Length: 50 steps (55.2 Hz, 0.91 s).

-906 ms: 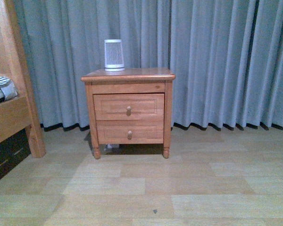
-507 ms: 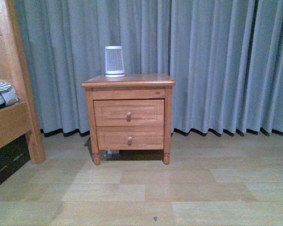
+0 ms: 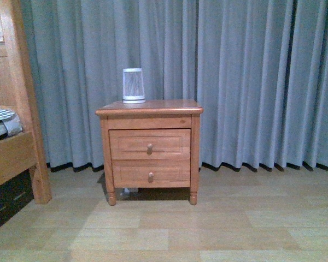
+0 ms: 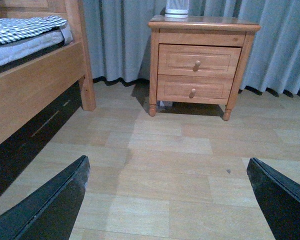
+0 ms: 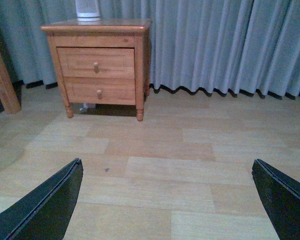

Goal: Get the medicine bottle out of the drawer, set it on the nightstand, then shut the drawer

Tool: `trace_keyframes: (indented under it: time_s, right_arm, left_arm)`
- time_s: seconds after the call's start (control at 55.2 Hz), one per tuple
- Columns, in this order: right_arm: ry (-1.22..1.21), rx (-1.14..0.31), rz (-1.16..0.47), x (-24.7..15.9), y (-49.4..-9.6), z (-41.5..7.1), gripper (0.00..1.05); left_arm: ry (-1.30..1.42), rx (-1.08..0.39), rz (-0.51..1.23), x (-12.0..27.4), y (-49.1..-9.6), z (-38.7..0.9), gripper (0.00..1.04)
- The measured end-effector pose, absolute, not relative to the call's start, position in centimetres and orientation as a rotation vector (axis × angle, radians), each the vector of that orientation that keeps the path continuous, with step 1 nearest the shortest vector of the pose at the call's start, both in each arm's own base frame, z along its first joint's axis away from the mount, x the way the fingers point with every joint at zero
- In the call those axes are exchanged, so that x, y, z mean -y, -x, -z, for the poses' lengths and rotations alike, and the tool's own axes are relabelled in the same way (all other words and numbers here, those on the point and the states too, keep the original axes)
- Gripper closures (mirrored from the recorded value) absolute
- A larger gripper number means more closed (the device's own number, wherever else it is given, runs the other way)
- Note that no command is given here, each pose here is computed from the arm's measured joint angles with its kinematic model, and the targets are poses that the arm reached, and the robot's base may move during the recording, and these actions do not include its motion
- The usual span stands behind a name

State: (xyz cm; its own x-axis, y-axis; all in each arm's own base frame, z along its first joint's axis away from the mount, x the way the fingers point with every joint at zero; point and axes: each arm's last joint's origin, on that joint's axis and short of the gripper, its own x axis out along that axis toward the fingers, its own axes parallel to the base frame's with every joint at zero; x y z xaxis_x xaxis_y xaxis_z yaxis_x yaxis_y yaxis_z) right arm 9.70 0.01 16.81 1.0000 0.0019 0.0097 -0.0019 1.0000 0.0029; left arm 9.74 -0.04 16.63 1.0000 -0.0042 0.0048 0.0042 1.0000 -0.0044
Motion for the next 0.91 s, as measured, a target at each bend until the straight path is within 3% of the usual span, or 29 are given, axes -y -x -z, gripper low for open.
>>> trace_keyframes:
  time_s: [0.906]
  right_arm:
    - [-0.003, 0.01, -0.002, -0.01, -9.7, -16.81, 0.0]
  left_arm:
    - [0.004, 0.005, 0.004, 0.04, -9.74, -16.63, 0.07]
